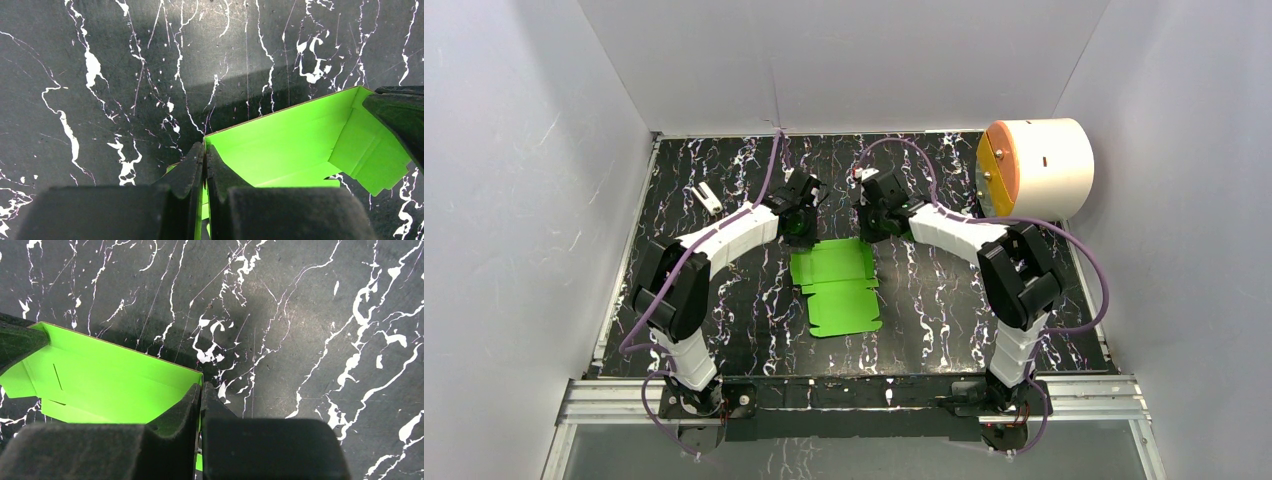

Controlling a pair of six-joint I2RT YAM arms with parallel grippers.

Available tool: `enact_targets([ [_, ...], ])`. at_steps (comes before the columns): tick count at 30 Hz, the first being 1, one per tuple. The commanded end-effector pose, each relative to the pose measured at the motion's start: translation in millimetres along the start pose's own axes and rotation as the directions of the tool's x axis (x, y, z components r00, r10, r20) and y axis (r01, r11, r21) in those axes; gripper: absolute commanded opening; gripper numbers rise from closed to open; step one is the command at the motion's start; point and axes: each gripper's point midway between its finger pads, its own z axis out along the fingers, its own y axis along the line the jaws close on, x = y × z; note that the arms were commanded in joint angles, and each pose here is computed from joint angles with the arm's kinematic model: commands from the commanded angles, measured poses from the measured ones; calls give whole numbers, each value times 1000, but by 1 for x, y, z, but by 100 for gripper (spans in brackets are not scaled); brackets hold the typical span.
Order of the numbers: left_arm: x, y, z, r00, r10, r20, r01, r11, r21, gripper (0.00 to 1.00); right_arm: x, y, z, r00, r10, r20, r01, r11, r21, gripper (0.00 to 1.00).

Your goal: Fold the paper box

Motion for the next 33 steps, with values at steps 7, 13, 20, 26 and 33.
enact_targets([
  [7, -24, 0, -21, 995, -16, 99, 17, 1000, -16, 0, -32, 7, -4, 996, -82, 19, 80, 992, 93, 11],
  [13, -35, -7, -16, 989, -86, 124, 87, 996, 0, 0, -38, 5, -2, 998, -60, 13, 57, 982, 180, 11],
  [20, -51, -10, -18, 963, -185, 194, 186, 982, 10, 0, -43, 0, -5, 998, -20, 63, 1, 959, 284, 11],
  [26, -56, -11, -14, 952, -205, 226, 211, 977, -2, 0, -45, -1, -6, 995, 3, 97, -36, 940, 339, 10],
  [33, -55, -9, -11, 948, -177, 263, 201, 977, -66, 0, -44, 1, -3, 994, 28, 108, -66, 928, 366, 11],
])
